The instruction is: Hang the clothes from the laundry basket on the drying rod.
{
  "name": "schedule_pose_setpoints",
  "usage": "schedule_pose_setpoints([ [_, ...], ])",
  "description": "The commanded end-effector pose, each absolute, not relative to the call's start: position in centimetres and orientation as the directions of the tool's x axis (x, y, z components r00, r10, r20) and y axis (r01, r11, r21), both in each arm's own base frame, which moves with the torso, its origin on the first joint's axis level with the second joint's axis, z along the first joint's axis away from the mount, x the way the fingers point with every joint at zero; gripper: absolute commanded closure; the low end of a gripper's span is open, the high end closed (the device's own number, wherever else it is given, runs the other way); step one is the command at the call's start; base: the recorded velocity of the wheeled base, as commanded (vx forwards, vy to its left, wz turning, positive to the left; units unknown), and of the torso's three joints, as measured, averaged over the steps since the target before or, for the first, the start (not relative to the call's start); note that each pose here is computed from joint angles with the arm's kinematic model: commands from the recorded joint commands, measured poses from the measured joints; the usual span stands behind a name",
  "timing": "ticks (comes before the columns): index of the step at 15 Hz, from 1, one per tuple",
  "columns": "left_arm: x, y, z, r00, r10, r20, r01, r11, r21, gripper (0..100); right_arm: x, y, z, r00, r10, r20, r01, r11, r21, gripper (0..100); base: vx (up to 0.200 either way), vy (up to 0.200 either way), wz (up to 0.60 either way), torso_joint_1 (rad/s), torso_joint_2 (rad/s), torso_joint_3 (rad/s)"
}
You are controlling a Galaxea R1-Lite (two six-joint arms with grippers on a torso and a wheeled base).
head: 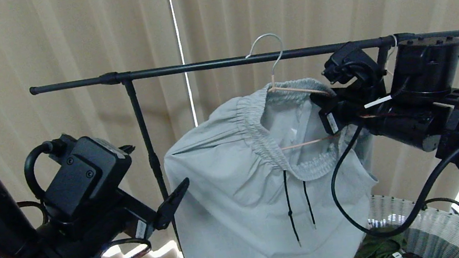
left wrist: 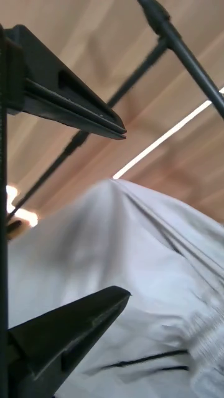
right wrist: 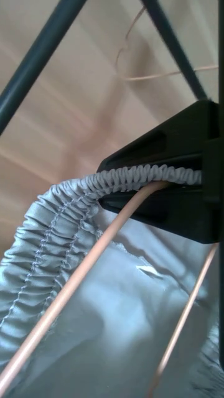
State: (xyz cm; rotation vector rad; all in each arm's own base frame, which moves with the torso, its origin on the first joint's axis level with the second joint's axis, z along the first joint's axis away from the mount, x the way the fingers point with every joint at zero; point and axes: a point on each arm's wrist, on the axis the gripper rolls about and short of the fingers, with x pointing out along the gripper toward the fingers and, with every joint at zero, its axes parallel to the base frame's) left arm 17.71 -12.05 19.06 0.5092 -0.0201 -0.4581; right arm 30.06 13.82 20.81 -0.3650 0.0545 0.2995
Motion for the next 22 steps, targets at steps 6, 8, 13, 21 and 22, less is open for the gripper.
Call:
schedule_pose_setpoints([
  [6,18.3,-12.0,15.4,0.889,-0.397,-0.229,0.458,0.750,0.476,0,28.0,12.7,22.1,0.957,0.282,-0.070,-0.289,0.897,-0.334,100,0.000,0.000,0.00,0.000,0.00,0.000],
  [8,18.9,-12.3,14.6,0.889,-0.396,-0.229,0.457,0.752,0.475,0,27.7,12.6,22.5,0.956,0.290,-0.055,-0.291,0.898,-0.329,100,0.000,0.000,0.00,0.000,0.00,0.000],
  [13,20.4,-11.2,13.7,0.920,-0.323,-0.223,0.392,0.790,0.472,0,26.0,13.0,23.5,0.933,0.360,-0.027,-0.349,0.879,-0.325,100,0.000,0.000,0.00,0.000,0.00,0.000],
  [21,20.7,-11.0,13.7,0.924,-0.310,-0.223,0.381,0.793,0.475,100,25.6,13.2,23.8,0.928,0.371,-0.017,-0.356,0.876,-0.325,100,0.000,0.000,0.00,0.000,0.00,0.000],
  [22,20.9,-9.7,13.1,0.934,-0.256,-0.248,0.349,0.800,0.488,100,25.8,12.9,23.7,0.935,0.353,-0.023,-0.340,0.881,-0.328,100,0.000,0.000,0.00,0.000,0.00,0.000],
])
